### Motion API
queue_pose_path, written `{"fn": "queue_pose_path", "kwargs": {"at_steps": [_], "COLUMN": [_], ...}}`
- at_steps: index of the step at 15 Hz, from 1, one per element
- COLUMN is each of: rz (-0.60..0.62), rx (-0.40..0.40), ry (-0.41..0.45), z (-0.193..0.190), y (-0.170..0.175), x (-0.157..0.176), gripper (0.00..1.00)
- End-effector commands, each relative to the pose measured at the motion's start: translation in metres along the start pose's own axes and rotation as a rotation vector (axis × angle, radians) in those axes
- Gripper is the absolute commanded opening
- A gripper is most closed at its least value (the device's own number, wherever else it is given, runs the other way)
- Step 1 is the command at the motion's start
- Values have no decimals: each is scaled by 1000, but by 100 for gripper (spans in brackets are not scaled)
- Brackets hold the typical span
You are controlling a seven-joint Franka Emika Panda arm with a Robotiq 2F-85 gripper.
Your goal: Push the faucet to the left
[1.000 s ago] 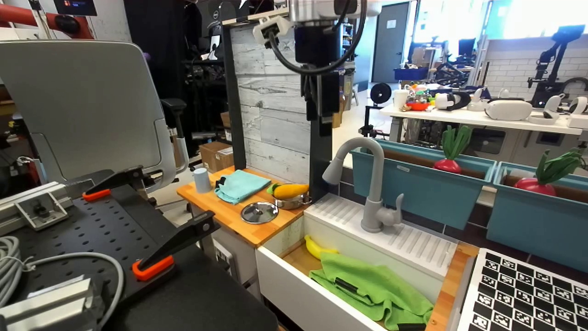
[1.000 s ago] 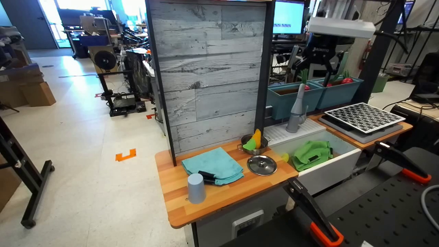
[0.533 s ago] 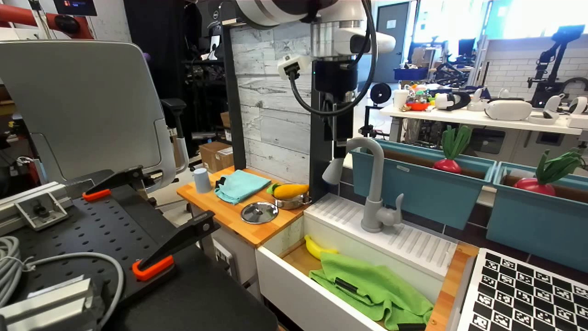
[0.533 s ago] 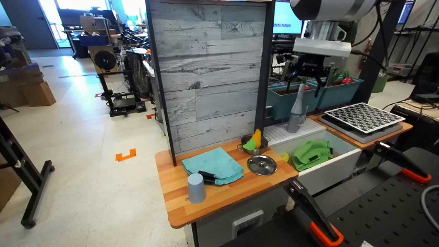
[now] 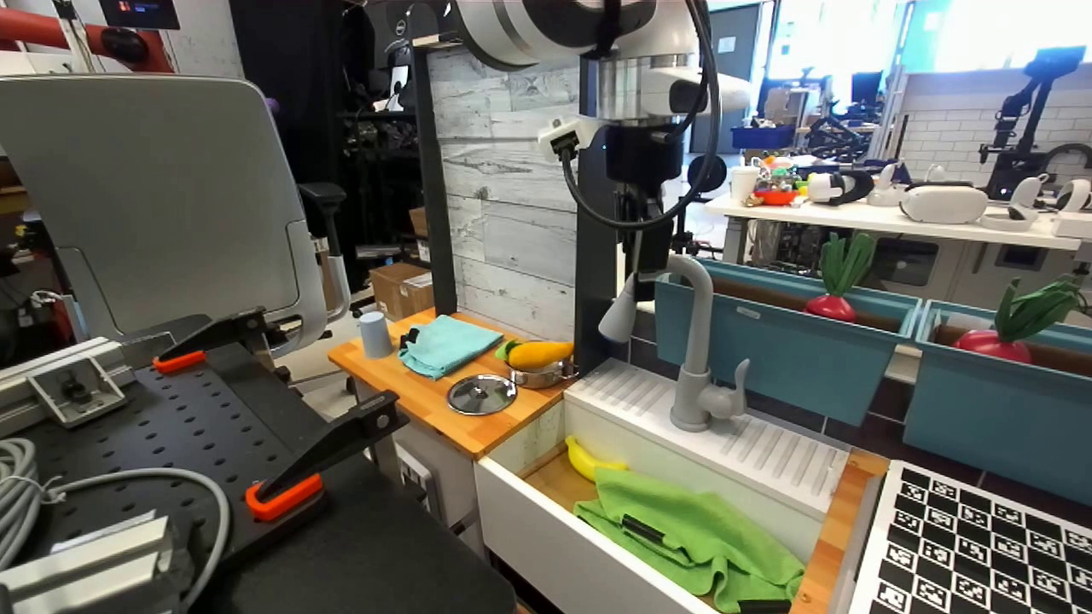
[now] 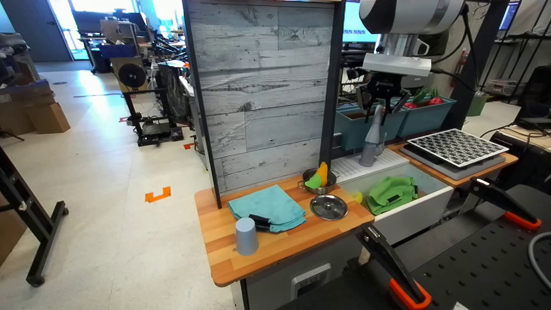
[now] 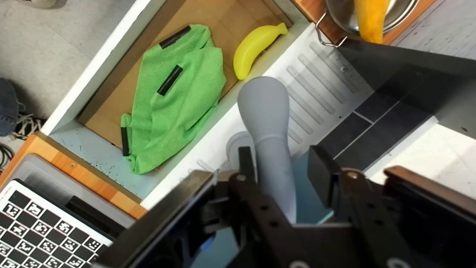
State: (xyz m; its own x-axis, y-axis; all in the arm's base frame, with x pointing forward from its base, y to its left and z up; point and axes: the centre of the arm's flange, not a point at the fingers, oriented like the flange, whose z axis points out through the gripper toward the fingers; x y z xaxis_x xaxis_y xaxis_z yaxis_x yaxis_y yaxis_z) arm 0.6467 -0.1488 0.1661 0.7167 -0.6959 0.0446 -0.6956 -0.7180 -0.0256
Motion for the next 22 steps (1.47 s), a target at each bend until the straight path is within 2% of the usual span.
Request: {"fn": "queue_pose_path", "kwargs": {"at_steps": [1,2,3,4,15,16,17,22], "rz": [17,12,11,8,-2,-1,0,1], "rx": [-16,-21,-24,-23,44,50,55,87], "ry": [-23,-31,-37,-41,-93,-97,-94,-101], "z": [2,3,3,3,7,8,9,14], "y": [-7,-6,-6,-6,-37,-38,-37,-46], "x": [12,12,13,13,24,24,23,23], "gripper": [12,5,3,6,6,49,51,87]}}
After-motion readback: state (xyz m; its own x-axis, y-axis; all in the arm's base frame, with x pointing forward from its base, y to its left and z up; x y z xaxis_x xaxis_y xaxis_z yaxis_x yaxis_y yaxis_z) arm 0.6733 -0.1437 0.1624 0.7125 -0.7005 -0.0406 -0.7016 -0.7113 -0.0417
